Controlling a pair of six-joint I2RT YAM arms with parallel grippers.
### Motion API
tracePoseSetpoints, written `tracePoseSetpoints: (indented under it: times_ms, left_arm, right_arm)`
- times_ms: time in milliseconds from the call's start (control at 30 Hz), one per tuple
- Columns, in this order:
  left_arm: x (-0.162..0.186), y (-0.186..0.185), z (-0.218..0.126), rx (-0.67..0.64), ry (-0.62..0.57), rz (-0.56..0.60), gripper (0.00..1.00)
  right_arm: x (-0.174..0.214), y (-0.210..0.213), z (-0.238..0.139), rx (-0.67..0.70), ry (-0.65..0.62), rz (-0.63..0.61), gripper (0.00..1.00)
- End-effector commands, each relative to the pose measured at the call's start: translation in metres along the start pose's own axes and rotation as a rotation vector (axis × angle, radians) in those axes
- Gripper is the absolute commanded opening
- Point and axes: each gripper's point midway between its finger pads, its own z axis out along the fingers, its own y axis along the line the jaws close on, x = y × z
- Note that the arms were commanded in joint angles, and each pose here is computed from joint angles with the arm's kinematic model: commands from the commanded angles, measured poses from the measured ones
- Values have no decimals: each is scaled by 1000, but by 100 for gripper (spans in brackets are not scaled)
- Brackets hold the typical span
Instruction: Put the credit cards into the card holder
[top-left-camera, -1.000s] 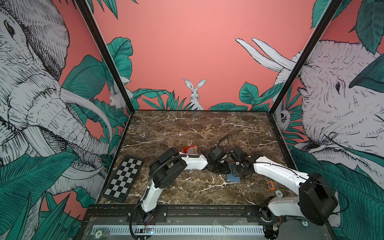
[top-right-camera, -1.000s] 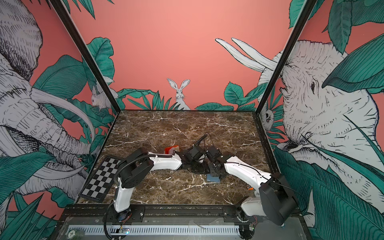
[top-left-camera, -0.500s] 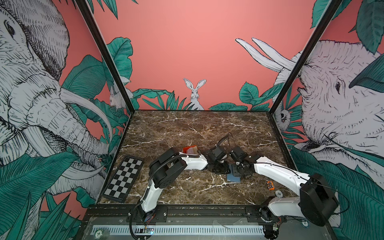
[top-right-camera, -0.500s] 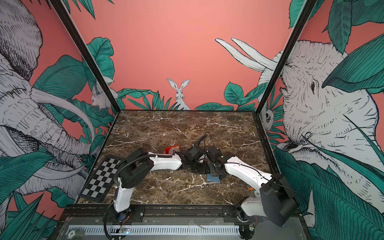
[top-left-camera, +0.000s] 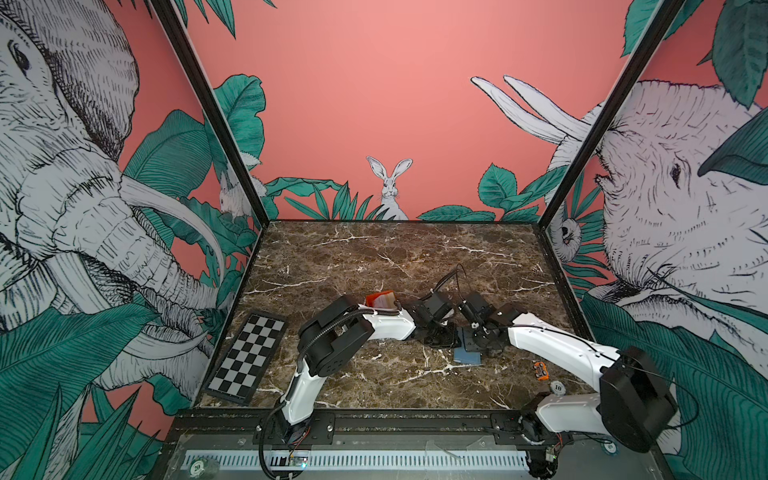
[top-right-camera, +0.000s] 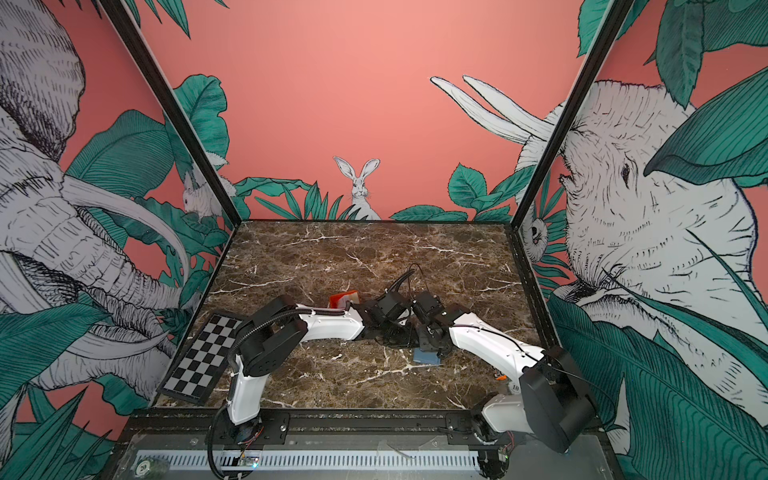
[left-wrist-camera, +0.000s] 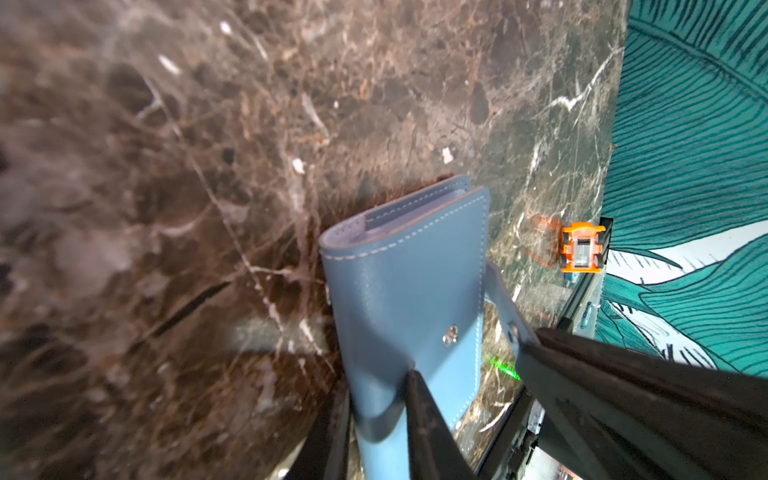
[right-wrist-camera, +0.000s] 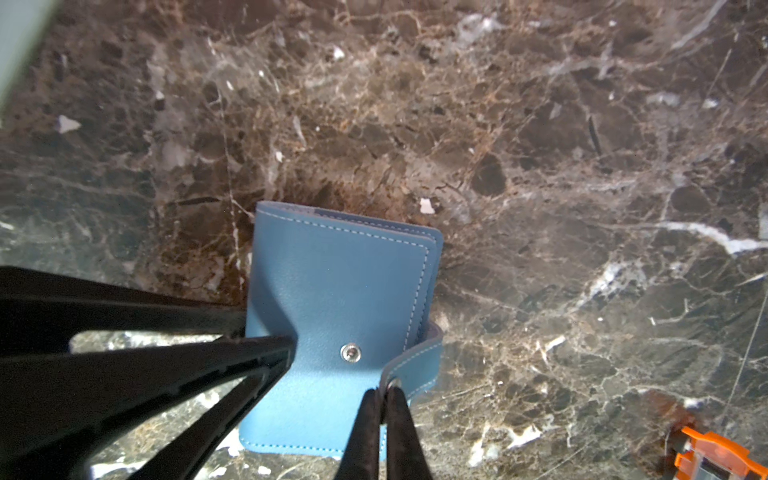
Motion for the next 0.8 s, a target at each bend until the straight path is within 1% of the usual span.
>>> tracePoseSetpoints:
  times_ms: [0, 100, 233, 567, 767]
  left_arm:
    - [5, 5, 0, -10, 10, -8, 25]
    - [5, 4, 0, -8, 10, -7, 24]
    - [6, 5, 0, -10, 11, -8, 24]
    - [5, 5, 0, -8, 10, -11, 24]
    - [5, 5, 0, -9, 9, -9, 24]
  right_arm:
    - [5, 0, 2, -10, 2, 13, 6]
    - [7, 0, 5, -13, 6, 18, 2]
    - [8, 0, 7, -14, 8, 20, 0]
    - [7, 15, 11, -106, 8, 24, 0]
    - [7, 12, 14, -90, 10, 29, 0]
